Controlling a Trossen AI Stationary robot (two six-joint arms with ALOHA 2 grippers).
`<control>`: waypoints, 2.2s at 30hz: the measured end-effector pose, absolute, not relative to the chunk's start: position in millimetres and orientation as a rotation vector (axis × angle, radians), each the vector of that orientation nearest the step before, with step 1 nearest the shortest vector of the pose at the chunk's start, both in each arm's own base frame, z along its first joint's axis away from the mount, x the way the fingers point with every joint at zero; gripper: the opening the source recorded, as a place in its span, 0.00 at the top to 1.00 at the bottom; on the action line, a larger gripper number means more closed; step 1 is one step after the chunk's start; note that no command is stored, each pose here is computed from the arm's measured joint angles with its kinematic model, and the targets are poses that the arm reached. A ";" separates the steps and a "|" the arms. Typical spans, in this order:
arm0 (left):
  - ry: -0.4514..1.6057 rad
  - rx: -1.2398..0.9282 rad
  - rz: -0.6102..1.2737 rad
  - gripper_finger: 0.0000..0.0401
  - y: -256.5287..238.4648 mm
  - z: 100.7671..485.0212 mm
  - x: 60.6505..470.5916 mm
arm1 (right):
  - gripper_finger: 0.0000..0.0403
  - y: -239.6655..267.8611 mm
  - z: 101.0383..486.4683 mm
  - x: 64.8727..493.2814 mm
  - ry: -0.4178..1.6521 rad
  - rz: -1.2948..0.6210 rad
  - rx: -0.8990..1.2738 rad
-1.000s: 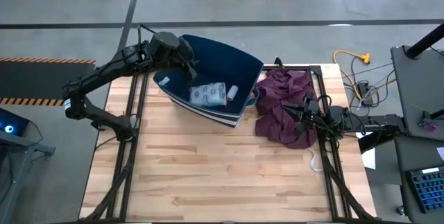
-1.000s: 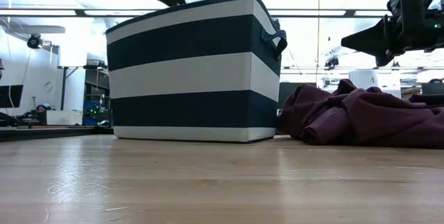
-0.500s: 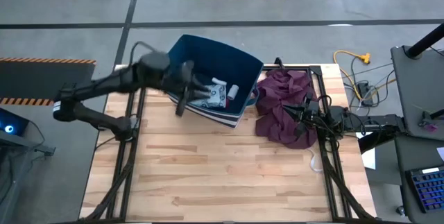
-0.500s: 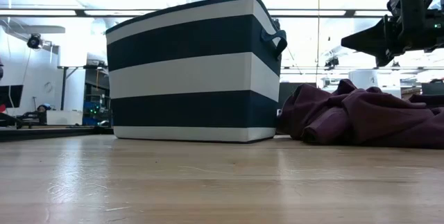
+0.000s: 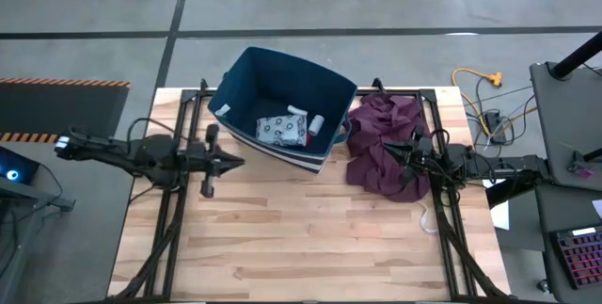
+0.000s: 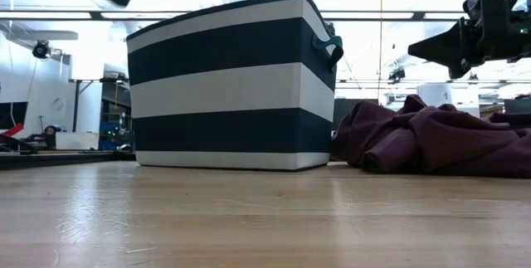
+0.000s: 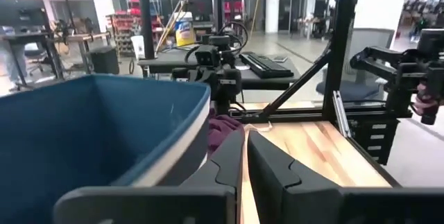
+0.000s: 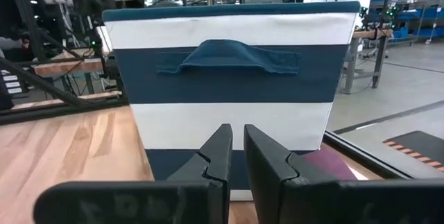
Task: Pick & place medical supplies in basket/bin
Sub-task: Return to Home Position
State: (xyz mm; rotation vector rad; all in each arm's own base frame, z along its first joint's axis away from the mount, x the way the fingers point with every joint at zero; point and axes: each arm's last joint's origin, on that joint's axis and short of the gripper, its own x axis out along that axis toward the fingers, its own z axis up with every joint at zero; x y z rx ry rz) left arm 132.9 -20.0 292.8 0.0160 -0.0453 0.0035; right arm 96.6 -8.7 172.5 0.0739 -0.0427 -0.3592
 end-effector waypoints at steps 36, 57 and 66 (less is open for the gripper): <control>-0.045 -0.099 0.164 1.00 7.1 171.6 96.4 | 0.98 1.4 169.6 99.2 -0.030 -0.004 0.038; 0.134 -0.089 0.173 1.00 7.5 155.7 107.3 | 0.98 1.4 169.7 99.3 -0.030 -0.005 -0.002; 0.203 -0.085 0.176 1.00 7.6 149.5 110.6 | 0.98 1.3 169.5 99.3 -0.030 -0.006 0.000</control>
